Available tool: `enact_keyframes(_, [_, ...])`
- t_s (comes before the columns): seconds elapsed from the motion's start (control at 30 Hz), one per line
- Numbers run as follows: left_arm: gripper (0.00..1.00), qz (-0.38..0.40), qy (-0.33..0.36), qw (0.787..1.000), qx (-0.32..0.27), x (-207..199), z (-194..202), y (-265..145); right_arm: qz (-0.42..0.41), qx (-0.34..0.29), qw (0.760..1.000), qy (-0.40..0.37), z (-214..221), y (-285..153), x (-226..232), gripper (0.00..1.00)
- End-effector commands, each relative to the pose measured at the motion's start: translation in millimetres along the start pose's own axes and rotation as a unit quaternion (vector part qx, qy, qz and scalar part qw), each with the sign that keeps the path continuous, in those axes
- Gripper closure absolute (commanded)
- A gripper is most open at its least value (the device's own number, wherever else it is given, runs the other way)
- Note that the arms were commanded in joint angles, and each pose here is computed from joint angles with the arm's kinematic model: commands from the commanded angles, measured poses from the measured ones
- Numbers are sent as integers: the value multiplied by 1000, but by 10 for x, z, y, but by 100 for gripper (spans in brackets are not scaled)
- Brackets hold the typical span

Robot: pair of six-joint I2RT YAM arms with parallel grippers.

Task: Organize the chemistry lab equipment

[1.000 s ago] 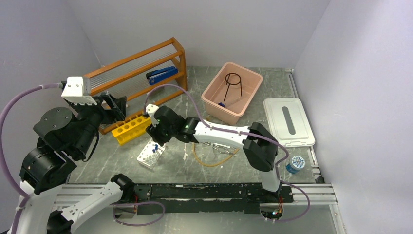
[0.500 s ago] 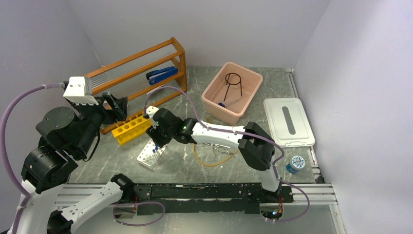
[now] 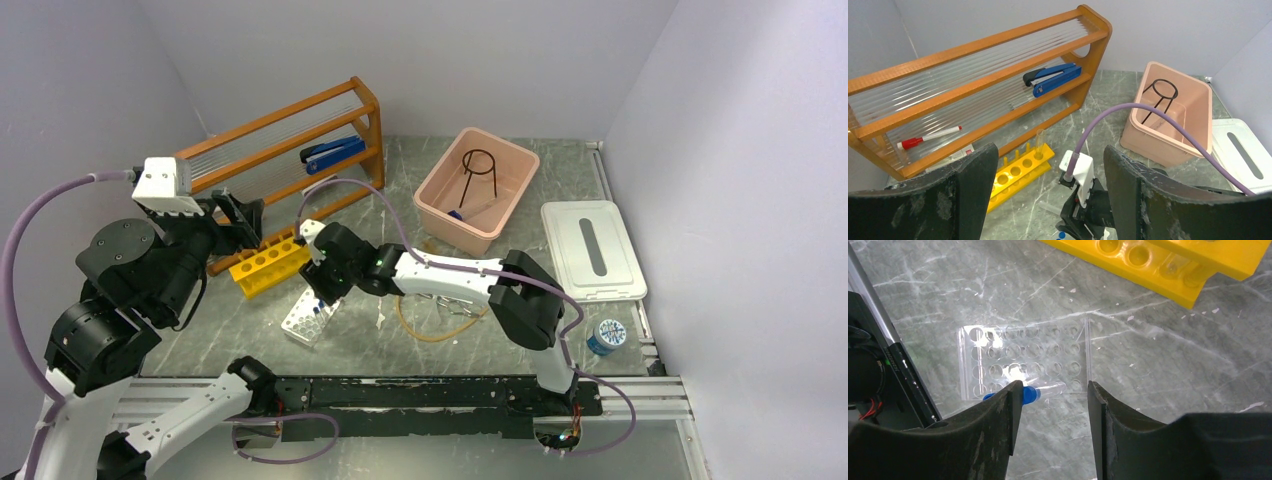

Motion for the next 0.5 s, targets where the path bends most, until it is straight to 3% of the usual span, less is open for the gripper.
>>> enact_keyframes(0.0, [19,5,-4,1000,0,-16,14,9,15,-3,1000,-4,-9,-43,-49,48])
enact_keyframes(0.47, [19,6,-4,1000,2,-24,23,18,58,-1,998,-2,64,-116,-225,54])
Point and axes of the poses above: each gripper's point midway between its finger pads, its own y axis out along the fingers, its own x axis along the line the jaws close on, z = x × y, the point moved 1 cm from there along -y, back along the fingers, and after that the axes turned 7 degrees about -y, right-handed, at the moved point
